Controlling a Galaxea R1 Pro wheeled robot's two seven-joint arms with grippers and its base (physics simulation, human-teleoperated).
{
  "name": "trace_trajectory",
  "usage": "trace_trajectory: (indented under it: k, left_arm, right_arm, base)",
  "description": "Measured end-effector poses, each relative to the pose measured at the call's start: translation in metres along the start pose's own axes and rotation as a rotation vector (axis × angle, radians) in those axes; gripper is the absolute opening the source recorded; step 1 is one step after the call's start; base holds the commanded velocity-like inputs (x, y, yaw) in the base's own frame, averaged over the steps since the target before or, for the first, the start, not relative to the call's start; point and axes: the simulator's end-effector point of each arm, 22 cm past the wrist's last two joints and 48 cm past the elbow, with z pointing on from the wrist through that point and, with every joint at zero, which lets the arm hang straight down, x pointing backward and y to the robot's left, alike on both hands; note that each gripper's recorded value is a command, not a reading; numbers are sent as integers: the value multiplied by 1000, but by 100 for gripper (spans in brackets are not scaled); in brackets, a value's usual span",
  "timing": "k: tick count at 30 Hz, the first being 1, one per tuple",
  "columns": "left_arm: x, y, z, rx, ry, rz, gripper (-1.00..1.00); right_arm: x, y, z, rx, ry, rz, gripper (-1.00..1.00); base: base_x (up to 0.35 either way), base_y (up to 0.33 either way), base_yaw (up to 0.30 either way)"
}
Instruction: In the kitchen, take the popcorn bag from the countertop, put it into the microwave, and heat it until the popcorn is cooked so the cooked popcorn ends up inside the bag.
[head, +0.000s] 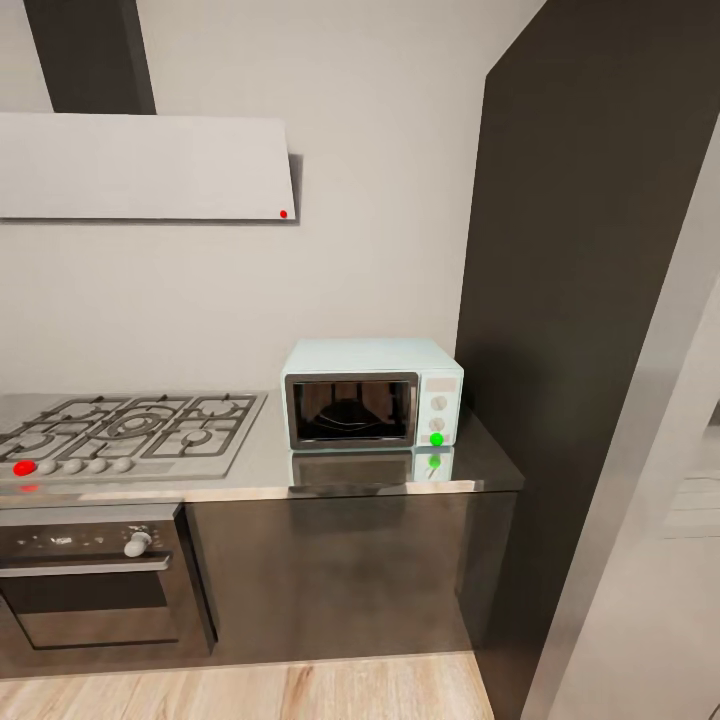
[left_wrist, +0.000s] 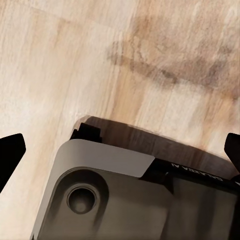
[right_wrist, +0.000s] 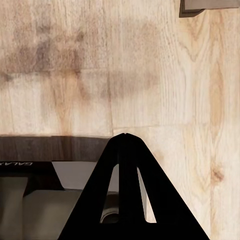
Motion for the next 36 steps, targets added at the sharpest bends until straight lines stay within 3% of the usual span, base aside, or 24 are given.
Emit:
trace_trajectory:
  k: [36]
  left_arm:
    - [0, 0, 0, 1, 0, 0, 100]
  right_arm:
    - [0, 0, 0, 0, 0, 0, -100]
  base:
    - [0, 0, 0]
